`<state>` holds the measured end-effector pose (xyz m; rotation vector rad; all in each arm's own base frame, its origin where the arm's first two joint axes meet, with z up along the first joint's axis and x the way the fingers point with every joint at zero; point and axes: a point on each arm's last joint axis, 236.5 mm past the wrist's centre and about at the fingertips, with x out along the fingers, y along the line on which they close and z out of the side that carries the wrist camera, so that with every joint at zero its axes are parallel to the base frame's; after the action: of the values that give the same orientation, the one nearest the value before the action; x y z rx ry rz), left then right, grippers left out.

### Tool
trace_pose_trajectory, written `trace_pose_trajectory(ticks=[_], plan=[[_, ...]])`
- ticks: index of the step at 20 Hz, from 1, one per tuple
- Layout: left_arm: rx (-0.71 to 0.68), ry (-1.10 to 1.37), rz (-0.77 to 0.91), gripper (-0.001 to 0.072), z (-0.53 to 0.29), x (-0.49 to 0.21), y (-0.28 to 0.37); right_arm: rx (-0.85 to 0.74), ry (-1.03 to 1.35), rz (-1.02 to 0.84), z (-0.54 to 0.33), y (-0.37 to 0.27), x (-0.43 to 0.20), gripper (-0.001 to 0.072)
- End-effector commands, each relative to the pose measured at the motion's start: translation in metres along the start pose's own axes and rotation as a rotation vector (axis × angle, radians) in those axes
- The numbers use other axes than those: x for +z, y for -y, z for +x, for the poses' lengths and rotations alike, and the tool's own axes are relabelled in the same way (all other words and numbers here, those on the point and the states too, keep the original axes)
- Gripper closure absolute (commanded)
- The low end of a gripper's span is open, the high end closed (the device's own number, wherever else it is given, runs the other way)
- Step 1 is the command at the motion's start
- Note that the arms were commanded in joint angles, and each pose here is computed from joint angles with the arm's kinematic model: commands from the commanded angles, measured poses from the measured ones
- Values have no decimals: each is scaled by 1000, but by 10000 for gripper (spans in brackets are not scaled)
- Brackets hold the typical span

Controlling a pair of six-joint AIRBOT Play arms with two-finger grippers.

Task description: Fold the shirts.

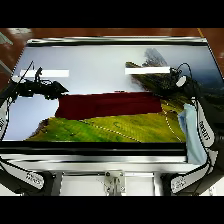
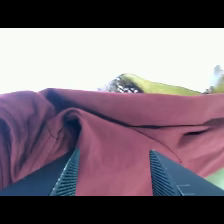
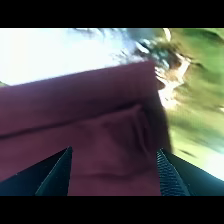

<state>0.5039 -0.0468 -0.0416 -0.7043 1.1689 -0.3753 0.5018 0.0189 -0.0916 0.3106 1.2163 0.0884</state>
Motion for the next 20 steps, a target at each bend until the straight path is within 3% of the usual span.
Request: trace_pose_trajectory(ticks=[1,4,9,10,12,14,16,17,20], plan=[[-54,-83,-9,179,-17,-12,11,13,-65,104,-8,18,-13,77],[-75,-112,17,180,-32,-19,25,171,-91,267,-2,8,-13,77],[-87,-92,59,181,-43,-18,47,264,-166,333,31,-20,-30,83],[-93,-93,64,183,-42,-19,51,275,-178,336,35,-26,-33,214],[-100,-103,75,240,-37,-22,58,296,-163,300,32,-33,-30,653],[-102,-108,96,285,-28,-25,67,376,-127,199,12,-53,-21,646],[-108,-119,142,635,-14,-31,84,420,-83,135,-22,-71,-10,647],[-113,-128,189,668,-4,-37,95,432,-61,103,-43,-79,-6,647],[-122,-157,266,668,38,-65,135,475,-9,26,-118,-109,-4,647]])
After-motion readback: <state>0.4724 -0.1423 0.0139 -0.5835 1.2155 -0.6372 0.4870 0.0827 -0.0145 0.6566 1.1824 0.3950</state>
